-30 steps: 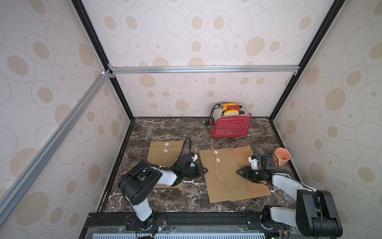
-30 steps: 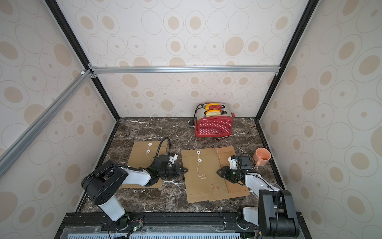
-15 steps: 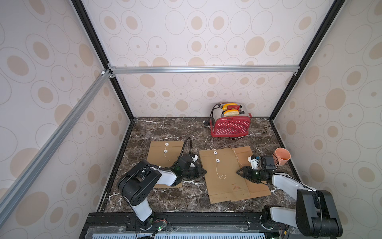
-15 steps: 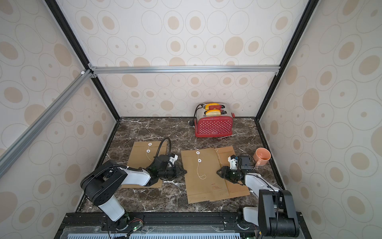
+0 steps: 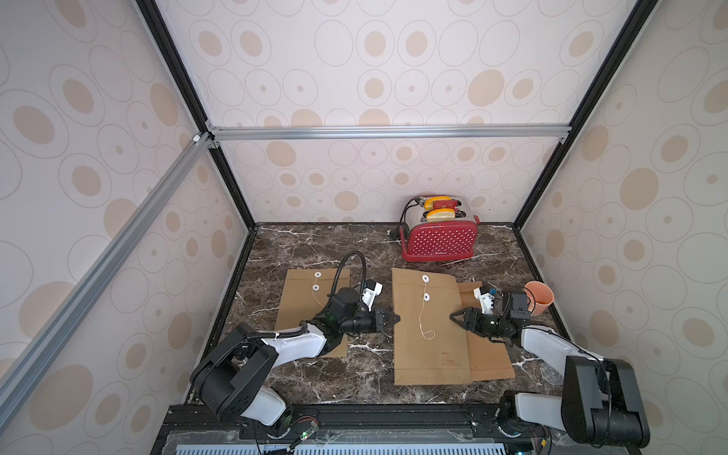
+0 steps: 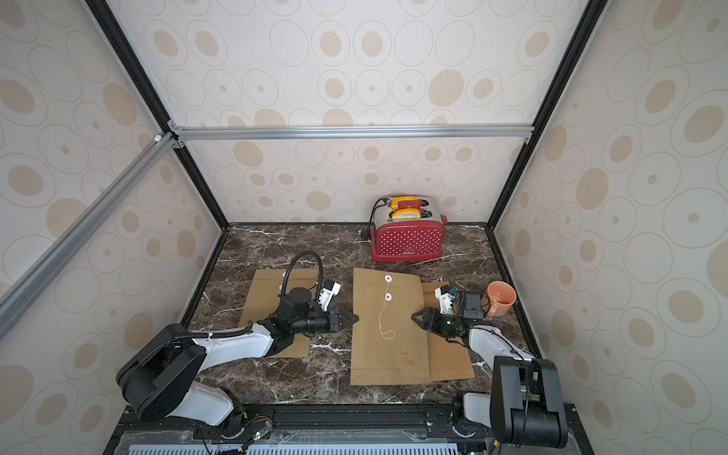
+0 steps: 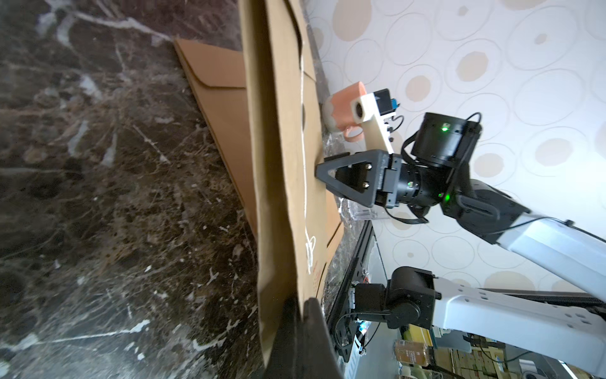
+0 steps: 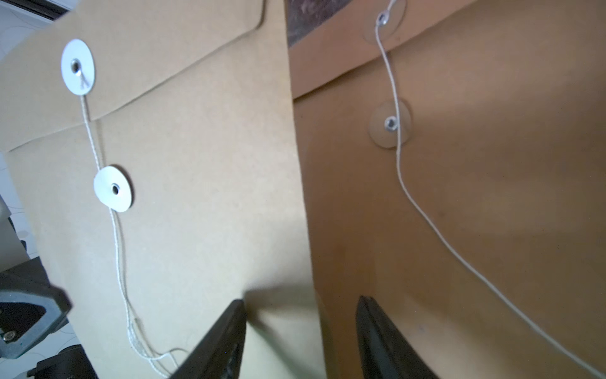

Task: Close the mouth of the file bag
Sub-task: Pick up the file bag from the file bag.

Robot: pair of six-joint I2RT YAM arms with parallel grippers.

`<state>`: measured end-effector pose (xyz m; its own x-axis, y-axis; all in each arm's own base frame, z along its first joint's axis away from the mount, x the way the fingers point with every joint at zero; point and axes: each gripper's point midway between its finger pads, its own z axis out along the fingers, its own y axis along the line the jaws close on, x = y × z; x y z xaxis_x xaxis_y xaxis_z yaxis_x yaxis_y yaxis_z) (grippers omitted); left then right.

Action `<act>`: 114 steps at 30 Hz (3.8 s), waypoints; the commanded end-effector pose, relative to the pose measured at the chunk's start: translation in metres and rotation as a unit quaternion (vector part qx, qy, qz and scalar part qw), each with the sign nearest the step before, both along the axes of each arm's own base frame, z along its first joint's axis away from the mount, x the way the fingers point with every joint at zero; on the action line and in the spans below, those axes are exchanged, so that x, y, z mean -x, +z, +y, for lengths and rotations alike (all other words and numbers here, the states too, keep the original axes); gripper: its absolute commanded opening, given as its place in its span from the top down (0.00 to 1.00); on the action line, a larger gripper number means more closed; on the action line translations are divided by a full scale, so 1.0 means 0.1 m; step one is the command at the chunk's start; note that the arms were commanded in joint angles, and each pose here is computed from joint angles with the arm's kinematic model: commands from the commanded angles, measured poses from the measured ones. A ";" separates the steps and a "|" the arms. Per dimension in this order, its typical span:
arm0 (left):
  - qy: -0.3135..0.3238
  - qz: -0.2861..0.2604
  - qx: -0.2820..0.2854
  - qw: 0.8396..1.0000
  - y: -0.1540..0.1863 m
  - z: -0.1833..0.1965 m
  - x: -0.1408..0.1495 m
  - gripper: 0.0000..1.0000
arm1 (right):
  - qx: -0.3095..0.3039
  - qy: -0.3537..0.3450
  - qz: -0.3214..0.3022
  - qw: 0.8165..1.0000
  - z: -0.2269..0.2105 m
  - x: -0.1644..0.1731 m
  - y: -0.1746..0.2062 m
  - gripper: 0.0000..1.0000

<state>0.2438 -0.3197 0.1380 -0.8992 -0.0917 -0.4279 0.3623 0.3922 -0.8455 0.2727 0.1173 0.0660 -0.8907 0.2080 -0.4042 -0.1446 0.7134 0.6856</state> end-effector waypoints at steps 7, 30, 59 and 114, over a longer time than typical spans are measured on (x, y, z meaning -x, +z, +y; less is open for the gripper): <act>-0.024 -0.037 0.041 0.998 0.26 -0.04 0.01 1.00 | -0.111 0.048 -0.084 0.989 0.24 -0.05 0.50 0.48; 0.089 -0.059 0.025 0.994 0.30 0.57 -0.37 0.26 | -0.149 0.078 -0.130 0.977 0.33 -0.10 1.41 1.00; 0.003 -0.267 0.255 0.929 2.32 0.41 -0.23 0.31 | -0.217 0.158 -0.200 0.942 0.70 0.03 2.81 1.00; -0.030 -0.304 0.107 0.946 2.65 0.44 -0.05 1.00 | -0.173 0.130 -0.212 0.953 0.55 -0.22 2.58 0.52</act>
<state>0.2539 -0.2805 0.3815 -0.6083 -0.2102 -0.7654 0.7506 0.1612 -0.6408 0.3002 0.1815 0.3087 -0.7546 0.1877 -0.6288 -0.5510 0.3391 0.7624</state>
